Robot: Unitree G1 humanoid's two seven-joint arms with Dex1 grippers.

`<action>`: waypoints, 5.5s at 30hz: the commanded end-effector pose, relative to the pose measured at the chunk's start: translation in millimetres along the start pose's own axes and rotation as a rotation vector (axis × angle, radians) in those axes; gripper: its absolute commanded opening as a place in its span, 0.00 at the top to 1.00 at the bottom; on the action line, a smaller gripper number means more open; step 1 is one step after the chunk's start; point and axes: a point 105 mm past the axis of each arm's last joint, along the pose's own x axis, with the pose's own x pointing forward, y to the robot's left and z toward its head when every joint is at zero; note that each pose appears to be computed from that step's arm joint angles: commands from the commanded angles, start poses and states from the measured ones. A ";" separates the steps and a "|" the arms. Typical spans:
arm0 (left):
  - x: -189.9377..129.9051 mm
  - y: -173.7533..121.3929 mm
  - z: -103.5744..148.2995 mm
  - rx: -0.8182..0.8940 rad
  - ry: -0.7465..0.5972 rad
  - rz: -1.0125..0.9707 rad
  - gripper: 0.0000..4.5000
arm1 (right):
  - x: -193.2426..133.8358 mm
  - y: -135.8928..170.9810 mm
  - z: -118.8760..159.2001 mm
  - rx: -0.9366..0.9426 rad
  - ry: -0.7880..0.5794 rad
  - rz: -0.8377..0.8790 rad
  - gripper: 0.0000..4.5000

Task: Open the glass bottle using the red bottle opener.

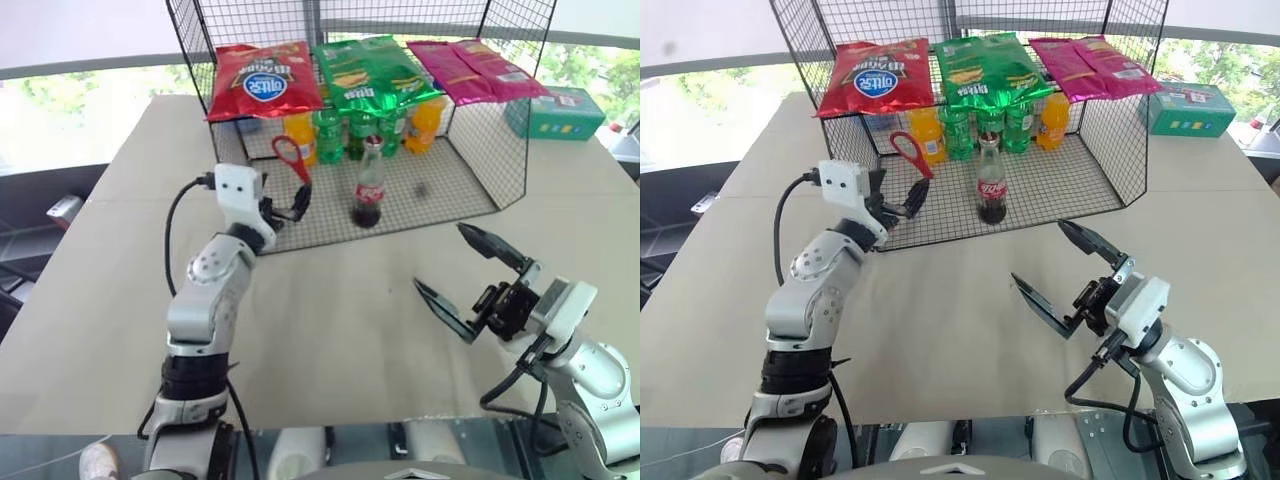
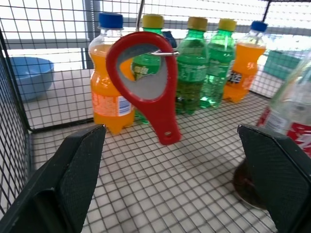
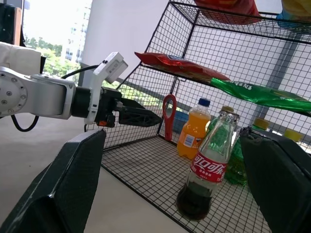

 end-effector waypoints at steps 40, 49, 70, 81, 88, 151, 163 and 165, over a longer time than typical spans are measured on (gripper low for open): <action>18.0 -14.5 44.4 0.088 -0.178 -0.210 0.99 | -2.9 -3.1 -16.0 0.008 0.080 -0.074 0.00; 9.6 -14.2 50.2 0.012 -0.205 -0.333 0.99 | -3.3 1.3 -35.7 0.022 0.220 -0.052 0.00; -94.3 -46.3 56.6 -0.589 -0.055 -0.873 0.99 | 44.0 16.8 -9.8 0.507 0.211 0.256 0.00; -116.2 -77.0 64.7 -0.571 -0.017 -1.095 0.99 | 70.5 28.2 14.7 0.818 0.178 0.504 0.00; -119.5 -83.4 63.4 -0.520 -0.009 -1.144 1.00 | 72.2 34.7 17.2 0.853 0.218 0.577 0.28; 81.7 -98.4 -6.0 0.092 0.017 -0.672 0.06 | 14.7 -38.4 -20.6 0.641 0.259 -0.116 1.00; 47.4 -114.8 16.7 0.062 -0.105 -0.930 0.42 | 0.5 -44.4 -21.9 0.521 0.312 -0.191 1.00; 27.1 -120.0 25.7 0.027 -0.115 -1.011 0.42 | -5.4 -42.6 -20.0 0.494 0.326 -0.177 1.00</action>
